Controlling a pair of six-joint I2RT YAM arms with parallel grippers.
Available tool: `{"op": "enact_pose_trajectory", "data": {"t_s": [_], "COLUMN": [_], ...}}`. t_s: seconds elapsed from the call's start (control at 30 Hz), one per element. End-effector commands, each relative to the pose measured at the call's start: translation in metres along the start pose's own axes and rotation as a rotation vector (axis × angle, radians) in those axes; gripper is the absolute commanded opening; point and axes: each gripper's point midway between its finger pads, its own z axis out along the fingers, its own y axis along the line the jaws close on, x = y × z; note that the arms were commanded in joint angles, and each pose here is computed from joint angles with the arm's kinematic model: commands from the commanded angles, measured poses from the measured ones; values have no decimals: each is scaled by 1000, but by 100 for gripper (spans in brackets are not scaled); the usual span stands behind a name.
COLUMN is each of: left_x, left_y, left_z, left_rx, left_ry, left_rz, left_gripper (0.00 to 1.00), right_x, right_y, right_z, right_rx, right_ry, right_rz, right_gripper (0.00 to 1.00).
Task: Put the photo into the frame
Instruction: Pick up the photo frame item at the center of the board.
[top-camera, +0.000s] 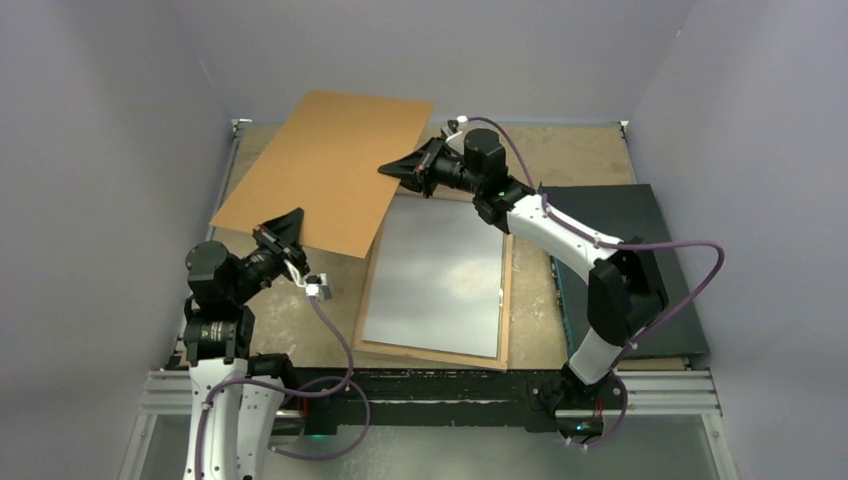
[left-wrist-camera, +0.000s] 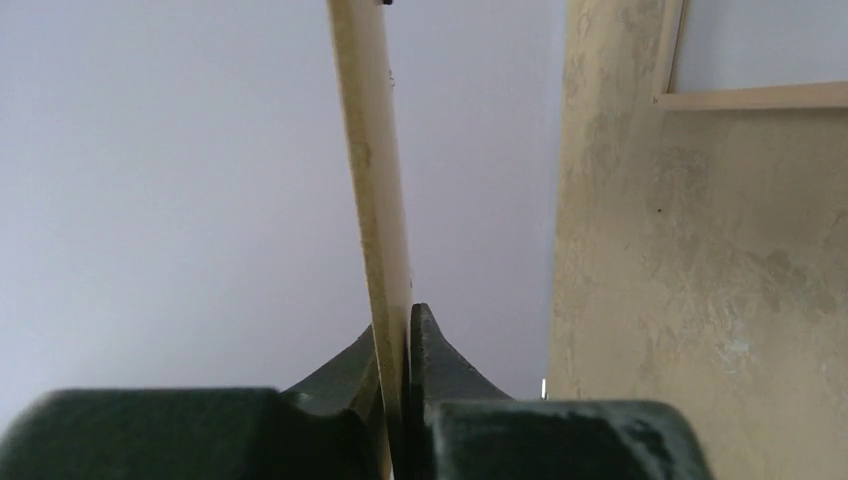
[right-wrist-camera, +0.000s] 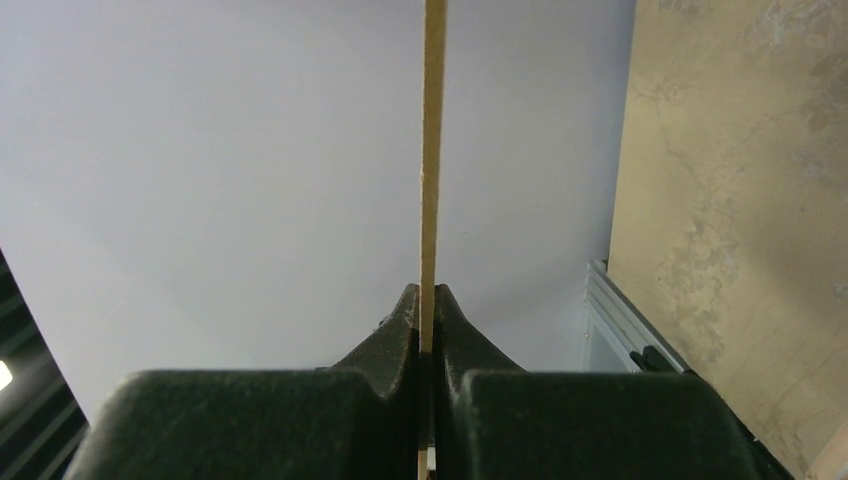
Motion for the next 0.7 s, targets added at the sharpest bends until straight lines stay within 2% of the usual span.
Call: {"op": "enact_pose_trajectory", "data": {"t_s": [0.0, 0.03, 0.17, 0.27, 0.33, 0.47, 0.57, 0.67], "left_x": [-8, -9, -13, -13, -13, -13, -12, -13], "left_y": [13, 11, 11, 14, 18, 26, 35, 41], "left_z": [-1, -1, -2, -3, -3, -3, -5, -6], "left_rx": [-19, -2, 58, 57, 34, -17, -35, -24], "left_ry": [-29, -34, -48, -43, -41, -38, -27, -24], "left_rz": [70, 60, 37, 34, 41, 64, 69, 80], "left_gripper": [1, 0, 0, 0, 0, 0, 0, 0], "right_x": [20, 22, 31, 36, 39, 49, 48, 58], "right_y": [44, 36, 7, -17, -35, -54, -54, -57], "right_z": [-20, -20, -28, -36, -39, -51, -60, -70], "right_rx": [-126, -107, -34, 9, 46, 83, 90, 76], "right_ry": [44, 58, 94, 106, 121, 177, 176, 251], "right_rz": [-116, -130, -241, -272, -292, -330, -435, -573], "right_gripper": [0, 5, 37, 56, 65, 76, 84, 95]}}
